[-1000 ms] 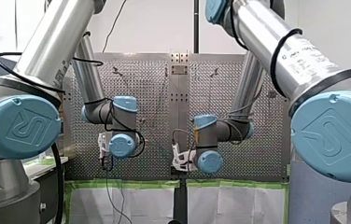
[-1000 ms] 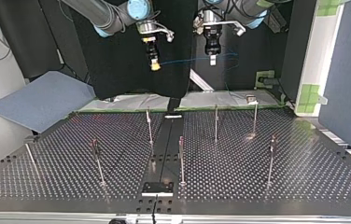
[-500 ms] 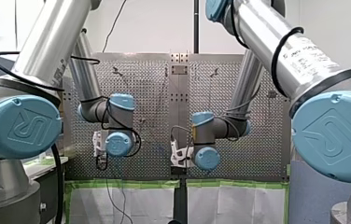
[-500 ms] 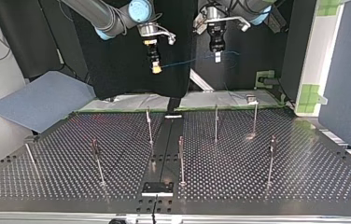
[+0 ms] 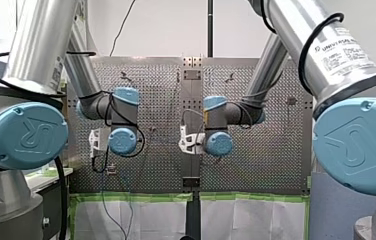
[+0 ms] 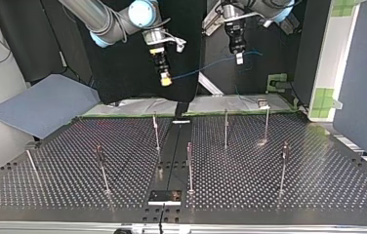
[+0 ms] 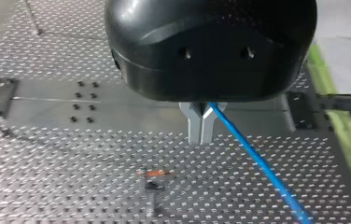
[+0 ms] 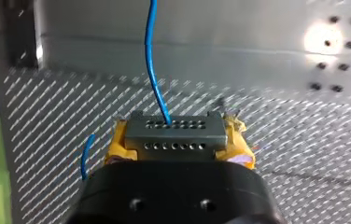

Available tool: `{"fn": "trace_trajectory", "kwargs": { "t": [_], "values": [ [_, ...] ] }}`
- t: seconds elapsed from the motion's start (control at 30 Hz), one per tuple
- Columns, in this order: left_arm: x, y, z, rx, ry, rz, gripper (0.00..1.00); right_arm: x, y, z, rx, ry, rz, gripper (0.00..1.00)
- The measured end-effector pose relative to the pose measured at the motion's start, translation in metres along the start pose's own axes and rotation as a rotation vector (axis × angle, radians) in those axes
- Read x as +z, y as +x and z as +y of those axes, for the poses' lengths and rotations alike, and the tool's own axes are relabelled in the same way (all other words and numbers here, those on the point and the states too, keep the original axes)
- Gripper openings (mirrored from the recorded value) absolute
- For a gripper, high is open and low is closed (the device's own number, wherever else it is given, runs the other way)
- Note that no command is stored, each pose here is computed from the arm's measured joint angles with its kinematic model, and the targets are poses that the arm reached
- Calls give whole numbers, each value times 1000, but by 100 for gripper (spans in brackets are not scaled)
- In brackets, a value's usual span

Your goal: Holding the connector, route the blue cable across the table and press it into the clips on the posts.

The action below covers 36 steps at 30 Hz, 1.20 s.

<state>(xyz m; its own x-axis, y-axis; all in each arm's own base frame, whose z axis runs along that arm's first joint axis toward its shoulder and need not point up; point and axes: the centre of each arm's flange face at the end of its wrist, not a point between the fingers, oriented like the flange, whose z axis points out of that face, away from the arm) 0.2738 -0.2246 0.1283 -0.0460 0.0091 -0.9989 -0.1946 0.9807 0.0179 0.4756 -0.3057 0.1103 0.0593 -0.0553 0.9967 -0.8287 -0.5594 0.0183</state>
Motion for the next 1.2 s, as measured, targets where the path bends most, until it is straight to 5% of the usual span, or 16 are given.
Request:
{"fn": "trace_trajectory", "kwargs": {
  "t": [0.13, 0.4, 0.53, 0.7, 0.9, 1.2],
  "values": [
    [10, -22, -6, -25, -6, -28, 0, 6, 32, -10, -15, 39, 38, 0],
    [23, -67, -9, -70, -36, -73, 0, 18, 113, -25, -65, 64, 145, 0],
    [28, -87, -8, -94, -59, -92, 0, 20, 155, -32, -55, 84, 212, 0],
    [38, -121, -7, -131, -89, -130, 0, 16, 191, -38, -16, 121, 275, 0],
    [47, -165, -2, -166, -123, -177, 0, 22, 194, -45, 8, 156, 281, 0],
    [59, -191, 19, -154, -163, -180, 0, 43, 192, -62, 7, 193, 269, 0]
  ]
}}
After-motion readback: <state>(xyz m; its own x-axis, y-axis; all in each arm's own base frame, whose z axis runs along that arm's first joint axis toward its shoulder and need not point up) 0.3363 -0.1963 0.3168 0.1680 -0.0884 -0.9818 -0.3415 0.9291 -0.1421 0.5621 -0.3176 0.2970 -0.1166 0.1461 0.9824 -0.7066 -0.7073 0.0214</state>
